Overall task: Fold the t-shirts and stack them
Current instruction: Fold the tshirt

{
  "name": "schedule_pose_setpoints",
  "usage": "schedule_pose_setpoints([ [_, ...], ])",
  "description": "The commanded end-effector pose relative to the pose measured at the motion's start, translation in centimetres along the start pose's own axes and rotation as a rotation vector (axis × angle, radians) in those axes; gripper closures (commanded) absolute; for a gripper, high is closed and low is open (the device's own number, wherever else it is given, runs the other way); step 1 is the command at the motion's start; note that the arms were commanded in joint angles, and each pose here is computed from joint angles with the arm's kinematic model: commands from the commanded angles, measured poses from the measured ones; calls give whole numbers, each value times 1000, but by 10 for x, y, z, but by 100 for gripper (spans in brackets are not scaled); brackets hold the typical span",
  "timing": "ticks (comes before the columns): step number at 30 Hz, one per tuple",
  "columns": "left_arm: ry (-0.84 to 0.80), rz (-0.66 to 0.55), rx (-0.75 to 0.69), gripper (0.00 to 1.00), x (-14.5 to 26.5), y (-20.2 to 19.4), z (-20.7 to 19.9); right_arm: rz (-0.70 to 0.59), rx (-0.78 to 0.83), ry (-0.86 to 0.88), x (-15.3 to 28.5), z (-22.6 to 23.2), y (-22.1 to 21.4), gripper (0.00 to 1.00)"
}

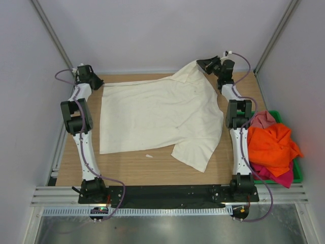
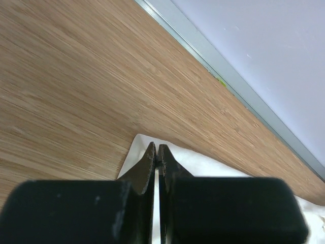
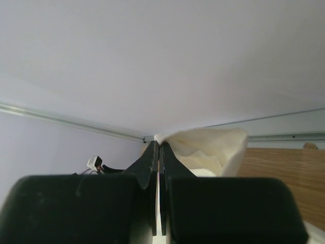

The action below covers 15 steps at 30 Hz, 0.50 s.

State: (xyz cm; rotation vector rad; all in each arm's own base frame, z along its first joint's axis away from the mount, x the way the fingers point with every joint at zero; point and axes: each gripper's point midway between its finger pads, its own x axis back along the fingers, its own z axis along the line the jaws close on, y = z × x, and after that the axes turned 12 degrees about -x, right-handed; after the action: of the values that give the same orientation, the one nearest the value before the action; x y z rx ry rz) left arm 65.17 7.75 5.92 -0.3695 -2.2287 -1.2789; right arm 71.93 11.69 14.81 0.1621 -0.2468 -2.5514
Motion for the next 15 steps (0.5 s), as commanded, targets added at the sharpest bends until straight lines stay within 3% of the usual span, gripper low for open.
schedule_pose_setpoints([
  [1, -58, -63, 21, 100, 16, 30, -14, -39, 36, 70, 0, 75, 13, 99],
  [8, -78, -24, 34, 100, 34, 33, -24, -53, -100, -35, 13, 120, 12, 99],
  [15, -81, 65, 27, 100, 54, 24, -29, -43, -272, -355, 62, 106, -12, 99],
])
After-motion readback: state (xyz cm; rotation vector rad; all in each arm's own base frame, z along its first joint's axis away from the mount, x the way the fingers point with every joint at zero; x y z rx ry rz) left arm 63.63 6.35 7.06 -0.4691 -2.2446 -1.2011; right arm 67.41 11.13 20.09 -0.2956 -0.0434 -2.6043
